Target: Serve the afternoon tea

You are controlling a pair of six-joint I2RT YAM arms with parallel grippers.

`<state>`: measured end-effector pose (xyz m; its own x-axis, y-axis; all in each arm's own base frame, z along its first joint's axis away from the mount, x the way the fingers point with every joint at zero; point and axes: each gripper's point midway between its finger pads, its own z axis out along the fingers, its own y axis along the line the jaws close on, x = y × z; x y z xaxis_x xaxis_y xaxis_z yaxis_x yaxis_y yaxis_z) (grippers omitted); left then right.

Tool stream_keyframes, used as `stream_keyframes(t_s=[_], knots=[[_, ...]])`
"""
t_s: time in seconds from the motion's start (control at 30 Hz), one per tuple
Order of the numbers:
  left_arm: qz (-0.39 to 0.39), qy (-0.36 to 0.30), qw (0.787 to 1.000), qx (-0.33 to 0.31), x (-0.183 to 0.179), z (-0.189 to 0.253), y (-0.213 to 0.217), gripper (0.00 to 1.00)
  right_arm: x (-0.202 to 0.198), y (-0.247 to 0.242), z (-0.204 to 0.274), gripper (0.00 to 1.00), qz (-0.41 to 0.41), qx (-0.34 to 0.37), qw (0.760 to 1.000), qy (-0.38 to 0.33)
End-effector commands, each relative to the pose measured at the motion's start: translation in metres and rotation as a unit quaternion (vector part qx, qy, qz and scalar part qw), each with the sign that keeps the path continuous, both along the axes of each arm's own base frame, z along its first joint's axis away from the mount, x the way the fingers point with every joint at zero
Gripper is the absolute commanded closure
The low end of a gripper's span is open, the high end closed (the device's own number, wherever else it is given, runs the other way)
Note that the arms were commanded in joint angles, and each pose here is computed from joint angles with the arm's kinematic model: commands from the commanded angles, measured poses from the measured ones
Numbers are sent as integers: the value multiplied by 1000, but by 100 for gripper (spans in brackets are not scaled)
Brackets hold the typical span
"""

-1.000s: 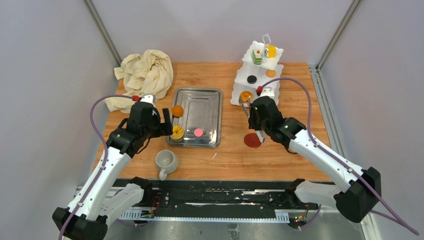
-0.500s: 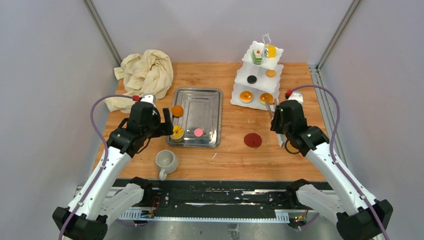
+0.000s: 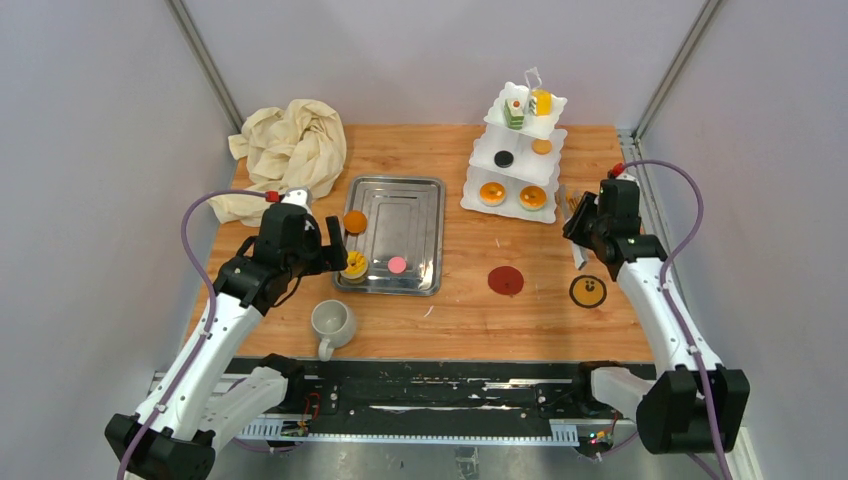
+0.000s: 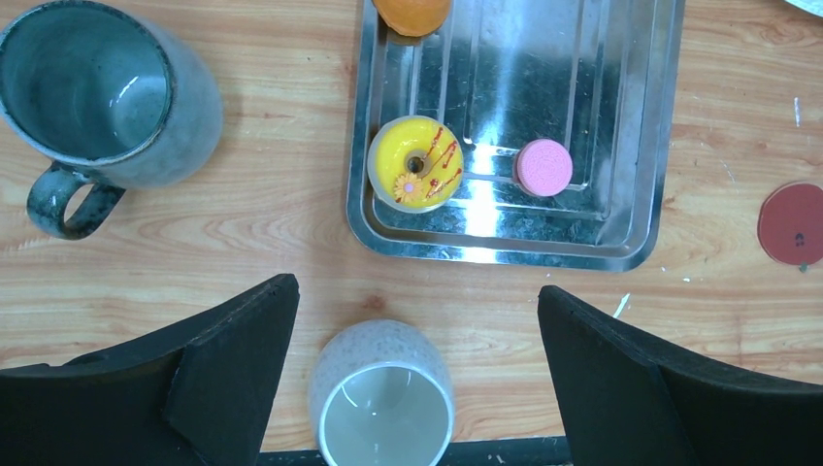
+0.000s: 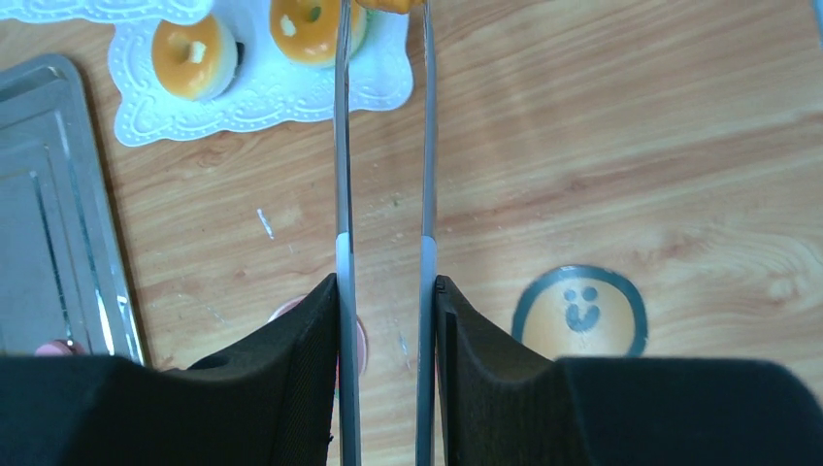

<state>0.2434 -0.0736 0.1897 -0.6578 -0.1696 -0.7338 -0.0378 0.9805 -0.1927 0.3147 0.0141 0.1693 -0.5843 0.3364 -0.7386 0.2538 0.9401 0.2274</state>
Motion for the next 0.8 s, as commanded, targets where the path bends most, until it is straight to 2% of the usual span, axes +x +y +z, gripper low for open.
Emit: stream_keyframes(t_s=[0.0,0.2,0.63,0.7,0.77], knots=[[7,-22,1000,-2,5,12,3,2,41,9,35,99,26,40,996,-75],[16,-23,1000,10,6,13,8,2,70,16,35,100,38,57,994,-84],[19,-19,999,20,8,12,11,2,127,28,-6,99,72,91,991,-62],[20,-18,999,20,7,11,11,2,129,30,-12,94,78,94,991,-56],[21,-17,999,20,7,11,11,2,130,29,-15,84,79,95,991,-53]])
